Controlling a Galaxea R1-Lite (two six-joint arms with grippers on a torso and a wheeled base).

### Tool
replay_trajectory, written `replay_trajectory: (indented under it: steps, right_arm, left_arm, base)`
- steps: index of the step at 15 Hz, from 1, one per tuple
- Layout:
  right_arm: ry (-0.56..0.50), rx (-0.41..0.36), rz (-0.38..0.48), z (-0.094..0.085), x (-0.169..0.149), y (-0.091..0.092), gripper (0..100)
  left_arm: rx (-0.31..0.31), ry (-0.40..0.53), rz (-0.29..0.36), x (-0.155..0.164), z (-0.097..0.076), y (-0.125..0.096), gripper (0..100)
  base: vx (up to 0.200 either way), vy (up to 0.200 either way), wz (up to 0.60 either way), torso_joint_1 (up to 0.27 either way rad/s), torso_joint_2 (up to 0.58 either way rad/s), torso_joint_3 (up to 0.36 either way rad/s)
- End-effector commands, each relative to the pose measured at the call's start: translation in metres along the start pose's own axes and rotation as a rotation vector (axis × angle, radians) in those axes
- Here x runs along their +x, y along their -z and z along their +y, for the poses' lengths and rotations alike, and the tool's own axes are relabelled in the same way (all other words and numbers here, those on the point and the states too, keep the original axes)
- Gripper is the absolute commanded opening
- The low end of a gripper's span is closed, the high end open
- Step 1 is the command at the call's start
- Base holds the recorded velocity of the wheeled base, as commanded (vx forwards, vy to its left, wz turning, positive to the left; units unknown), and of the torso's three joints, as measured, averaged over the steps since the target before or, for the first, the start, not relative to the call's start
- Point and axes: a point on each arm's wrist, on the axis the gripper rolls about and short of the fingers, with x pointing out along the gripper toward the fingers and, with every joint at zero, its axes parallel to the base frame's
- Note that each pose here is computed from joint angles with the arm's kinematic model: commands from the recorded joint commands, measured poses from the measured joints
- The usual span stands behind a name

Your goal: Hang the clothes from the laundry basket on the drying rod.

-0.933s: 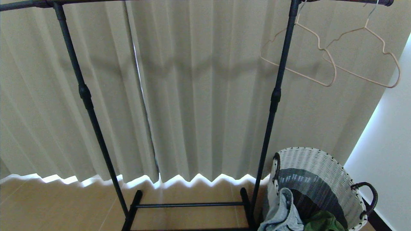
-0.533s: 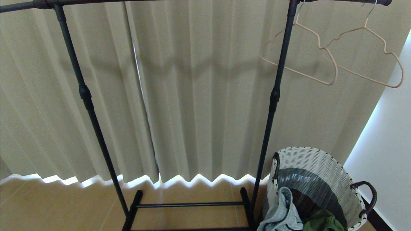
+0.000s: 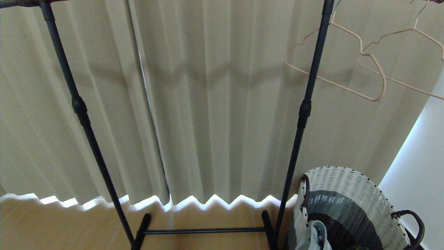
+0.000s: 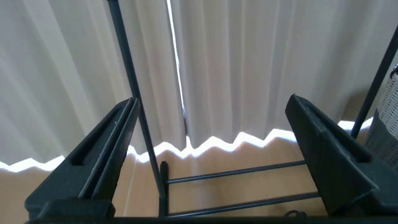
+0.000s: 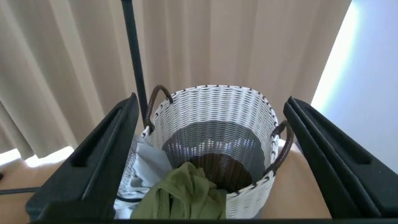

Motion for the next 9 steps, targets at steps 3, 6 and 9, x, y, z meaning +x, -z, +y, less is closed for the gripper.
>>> replay_trajectory:
  steps: [3, 6, 9]
  right_arm:
    - [-0.008, -0.047, 0.005, 0.000, 0.000, 0.001, 100]
    - [-0.018, -0.117, 0.032, 0.000, -0.002, -0.002, 100]
    - [-0.081, -0.173, 0.168, 0.000, -0.001, -0.021, 100]
  left_arm:
    - [0.000, -0.001, 0.001, 0.000, 0.000, 0.000, 100]
    - [-0.003, -0.004, 0.001, 0.000, 0.000, 0.000, 100]
    - [-0.005, -0.005, 0.001, 0.000, 0.000, 0.000, 100]
  base:
    - [0.000, 0.000, 0.00, 0.000, 0.00, 0.000]
    - [0.000, 0.000, 0.00, 0.000, 0.00, 0.000]
    - [0.000, 0.000, 0.00, 0.000, 0.00, 0.000]
